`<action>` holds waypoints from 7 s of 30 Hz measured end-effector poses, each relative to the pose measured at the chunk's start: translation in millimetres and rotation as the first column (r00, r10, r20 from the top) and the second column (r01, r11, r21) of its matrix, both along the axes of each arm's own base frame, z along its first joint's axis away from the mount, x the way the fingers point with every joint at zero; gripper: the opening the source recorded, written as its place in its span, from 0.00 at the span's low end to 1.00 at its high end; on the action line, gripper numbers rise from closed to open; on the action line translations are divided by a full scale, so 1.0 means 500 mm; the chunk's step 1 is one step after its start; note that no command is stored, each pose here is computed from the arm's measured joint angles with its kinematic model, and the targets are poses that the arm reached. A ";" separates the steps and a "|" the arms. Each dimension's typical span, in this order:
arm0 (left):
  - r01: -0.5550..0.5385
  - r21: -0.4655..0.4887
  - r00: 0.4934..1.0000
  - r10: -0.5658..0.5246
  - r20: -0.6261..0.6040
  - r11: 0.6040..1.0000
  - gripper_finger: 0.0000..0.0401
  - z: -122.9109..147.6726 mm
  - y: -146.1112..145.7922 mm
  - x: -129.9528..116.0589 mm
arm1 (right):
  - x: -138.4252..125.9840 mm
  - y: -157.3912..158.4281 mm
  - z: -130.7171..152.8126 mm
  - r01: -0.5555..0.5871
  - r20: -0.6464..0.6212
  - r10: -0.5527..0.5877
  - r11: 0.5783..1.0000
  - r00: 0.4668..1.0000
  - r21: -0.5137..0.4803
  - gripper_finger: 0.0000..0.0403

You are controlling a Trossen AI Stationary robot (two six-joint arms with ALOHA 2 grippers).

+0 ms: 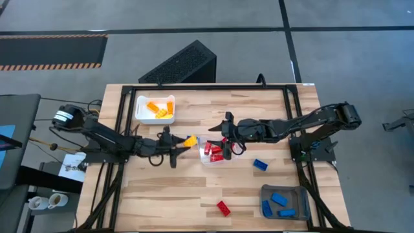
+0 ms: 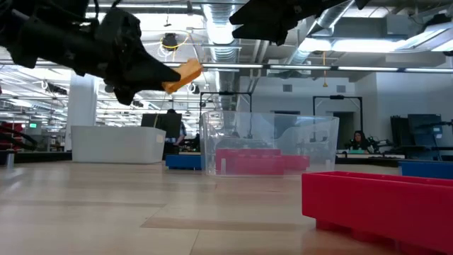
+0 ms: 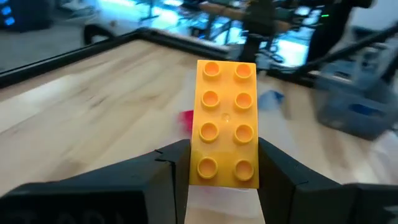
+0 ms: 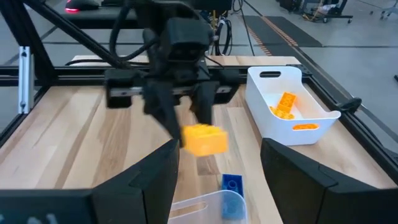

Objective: Sort & place blocks by color
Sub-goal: Put the yellow game piece into the white bin, then put the blue game piece into the black bin

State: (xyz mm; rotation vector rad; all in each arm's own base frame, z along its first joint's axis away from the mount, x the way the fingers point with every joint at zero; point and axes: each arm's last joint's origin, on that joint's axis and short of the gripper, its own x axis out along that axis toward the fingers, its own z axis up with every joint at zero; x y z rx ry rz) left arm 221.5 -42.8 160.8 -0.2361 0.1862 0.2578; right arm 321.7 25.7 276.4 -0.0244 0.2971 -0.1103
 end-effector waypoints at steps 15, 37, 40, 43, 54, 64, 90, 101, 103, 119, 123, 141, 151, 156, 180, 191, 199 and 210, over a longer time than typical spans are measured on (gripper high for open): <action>-0.065 -0.038 0.997 0.063 -0.037 0.997 0.27 0.066 0.056 -0.071 | -0.073 0.005 0.057 -0.027 -0.031 0.026 0.999 0.999 -0.023 0.62; -0.580 -0.123 0.808 0.549 -0.214 0.805 0.27 0.061 0.170 -0.189 | -0.097 0.037 0.078 -0.085 0.002 0.085 0.996 0.996 -0.020 0.62; -0.605 -0.131 0.788 0.567 -0.241 0.785 0.27 0.057 0.183 -0.196 | -0.097 0.035 0.082 -0.080 0.015 0.080 0.997 0.997 -0.013 0.62; -0.632 -0.134 0.763 0.583 -0.278 0.763 0.27 0.051 0.194 -0.203 | -0.098 0.036 0.081 -0.080 0.011 0.080 0.997 0.997 -0.011 0.62; -0.684 -0.147 0.702 0.591 -0.396 0.714 0.27 0.032 0.214 -0.227 | -0.098 0.037 0.080 -0.083 0.004 0.083 0.996 0.997 -0.012 0.62; -0.663 -0.171 0.723 0.564 -0.400 0.729 0.40 0.033 0.219 -0.228 | -0.098 0.037 0.079 -0.083 0.000 0.083 0.996 0.997 -0.012 0.62; -0.189 -0.034 0.963 0.192 0.190 0.981 0.50 0.167 0.142 -0.171 | -0.099 0.037 0.076 -0.083 -0.018 0.083 0.996 0.996 -0.014 0.62; 0.007 0.029 0.940 -0.017 0.341 1.000 0.45 0.124 0.080 -0.160 | -0.097 0.019 0.076 -0.026 -0.016 0.025 0.999 1.000 -0.023 0.62; 0.024 0.031 0.941 -0.033 0.338 0.999 0.45 0.116 0.075 -0.158 | -0.096 0.011 0.076 -0.009 -0.015 0.008 1.000 1.000 -0.017 0.62; 0.092 0.101 0.972 -0.112 0.209 0.991 0.45 0.076 0.058 -0.131 | -0.094 -0.079 0.075 0.200 -0.008 -0.201 0.971 0.980 0.132 0.62; 0.098 0.123 0.970 -0.123 0.210 0.988 0.45 0.078 0.057 -0.131 | -0.094 -0.082 0.075 0.215 -0.006 -0.218 0.962 0.976 0.166 0.62; 0.098 0.036 0.970 -0.104 0.218 0.995 0.45 0.073 0.057 -0.128 | -0.109 -0.047 0.038 0.233 -0.203 -0.189 0.947 0.961 0.220 0.62; 0.095 0.033 0.970 -0.100 0.220 0.995 0.45 0.073 0.057 -0.128 | -0.116 -0.029 0.029 0.237 -0.254 -0.184 0.952 0.950 0.195 0.62; 0.096 0.031 0.970 -0.101 0.220 0.995 0.45 0.073 0.056 -0.128 | -0.119 -0.029 0.024 0.252 -0.280 -0.191 0.947 0.941 0.201 0.62; 0.105 0.036 0.971 -0.110 0.213 0.994 0.45 0.072 0.054 -0.128 | -0.121 -0.031 0.023 0.274 -0.285 -0.213 0.942 0.935 0.194 0.62; 0.105 0.031 0.971 -0.109 0.215 0.994 0.45 0.072 0.054 -0.128 | -0.121 -0.031 0.023 0.273 -0.285 -0.212 0.942 0.935 0.195 0.62; 0.105 0.030 0.971 -0.109 0.215 0.994 0.45 0.072 0.054 -0.128 | -0.121 -0.031 0.023 0.272 -0.285 -0.211 0.942 0.935 0.195 0.62; 0.079 0.029 0.969 -0.084 0.233 0.996 0.45 0.076 0.056 -0.128 | -0.124 -0.030 0.018 0.284 -0.314 -0.213 0.938 0.925 0.199 0.62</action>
